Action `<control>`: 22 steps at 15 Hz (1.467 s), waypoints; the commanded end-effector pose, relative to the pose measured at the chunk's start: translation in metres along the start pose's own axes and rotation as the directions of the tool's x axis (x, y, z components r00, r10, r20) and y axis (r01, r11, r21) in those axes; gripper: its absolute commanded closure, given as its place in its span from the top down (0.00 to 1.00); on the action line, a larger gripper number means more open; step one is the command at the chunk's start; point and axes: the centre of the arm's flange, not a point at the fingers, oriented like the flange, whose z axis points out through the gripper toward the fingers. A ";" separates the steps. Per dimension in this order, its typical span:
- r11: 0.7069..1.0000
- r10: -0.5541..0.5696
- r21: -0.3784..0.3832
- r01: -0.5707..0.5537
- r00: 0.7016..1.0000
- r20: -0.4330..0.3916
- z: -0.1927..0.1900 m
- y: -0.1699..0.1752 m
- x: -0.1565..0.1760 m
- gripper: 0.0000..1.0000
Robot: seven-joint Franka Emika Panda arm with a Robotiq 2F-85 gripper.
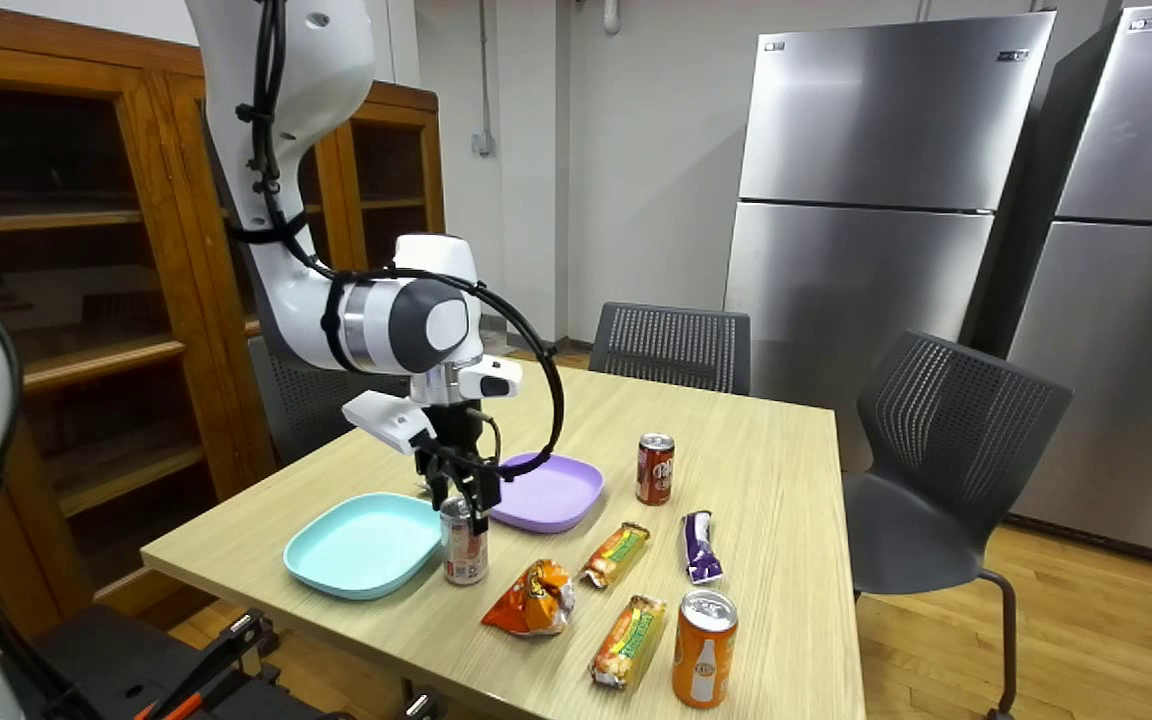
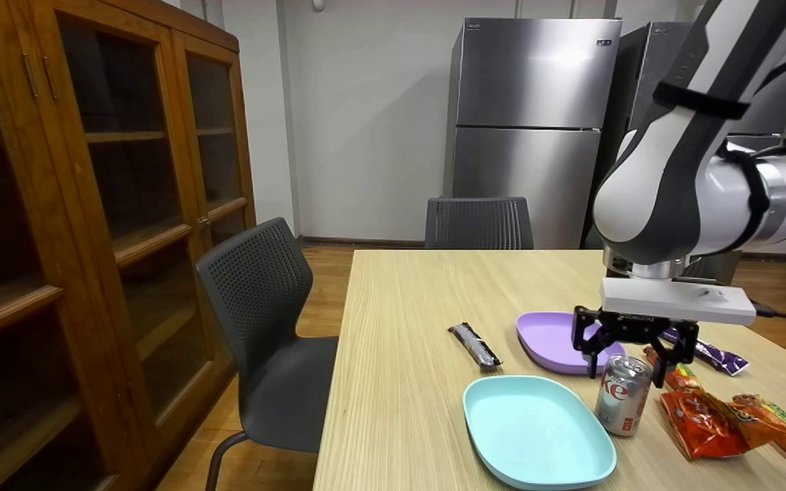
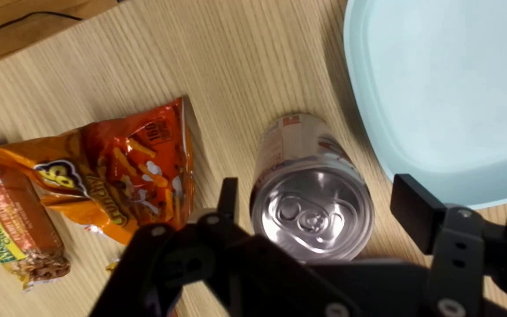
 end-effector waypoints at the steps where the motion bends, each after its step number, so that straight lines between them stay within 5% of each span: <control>1: 1.000 0.014 -0.013 -0.014 1.000 -0.017 -0.002 -0.008 0.007 0.58; 4: 1.000 0.016 -0.015 -0.017 0.999 -0.029 -0.010 -0.007 0.008 0.38; 12: 0.999 0.030 0.016 -0.029 0.999 -0.037 -0.043 -0.002 0.016 0.38; 22: 0.990 0.120 0.081 -0.115 0.991 -0.065 -0.082 -0.009 0.084 0.38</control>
